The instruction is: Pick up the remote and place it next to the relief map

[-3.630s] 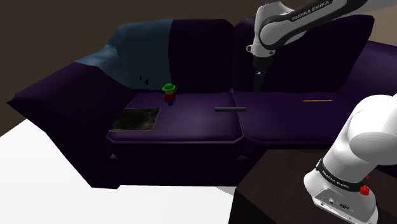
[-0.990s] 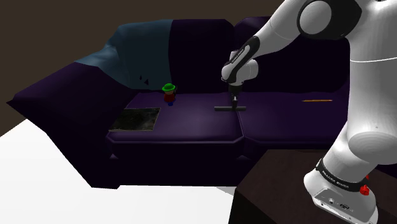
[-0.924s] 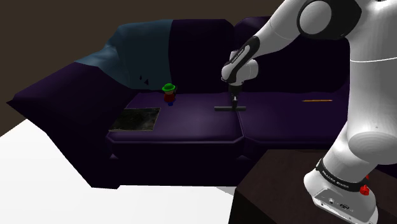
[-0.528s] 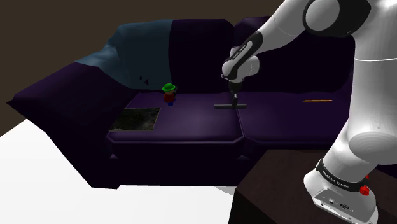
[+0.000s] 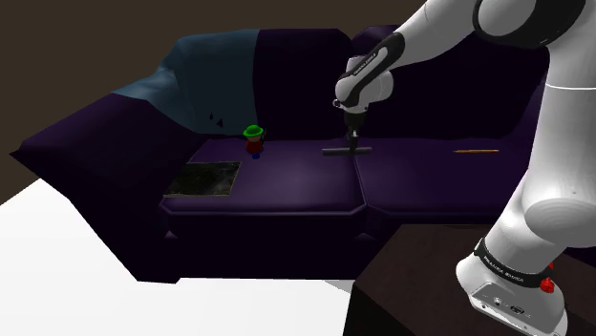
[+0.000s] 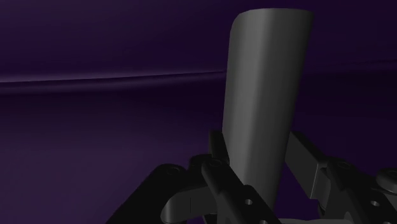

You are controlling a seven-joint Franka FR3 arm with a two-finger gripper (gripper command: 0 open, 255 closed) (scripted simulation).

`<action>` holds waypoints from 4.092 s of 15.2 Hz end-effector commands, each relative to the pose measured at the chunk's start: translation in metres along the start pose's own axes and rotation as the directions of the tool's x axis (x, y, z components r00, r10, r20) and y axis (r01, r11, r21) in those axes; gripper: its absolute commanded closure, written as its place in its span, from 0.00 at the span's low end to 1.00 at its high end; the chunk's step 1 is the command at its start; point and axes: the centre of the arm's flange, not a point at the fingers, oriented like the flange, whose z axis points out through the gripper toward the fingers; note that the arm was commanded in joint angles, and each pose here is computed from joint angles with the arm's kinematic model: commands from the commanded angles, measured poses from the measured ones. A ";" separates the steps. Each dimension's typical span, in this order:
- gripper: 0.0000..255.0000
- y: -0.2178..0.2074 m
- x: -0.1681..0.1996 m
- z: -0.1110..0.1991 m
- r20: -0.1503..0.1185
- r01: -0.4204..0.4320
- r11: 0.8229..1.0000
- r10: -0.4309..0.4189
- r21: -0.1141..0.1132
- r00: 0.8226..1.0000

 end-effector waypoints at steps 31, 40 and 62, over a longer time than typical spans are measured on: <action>1.00 -0.097 0.315 -0.013 0.000 0.000 1.000 0.000 0.000 1.000; 1.00 -0.093 0.315 0.034 0.000 0.000 1.000 0.000 0.000 1.000; 0.00 -0.092 0.315 0.004 0.000 0.000 1.000 0.000 0.000 1.000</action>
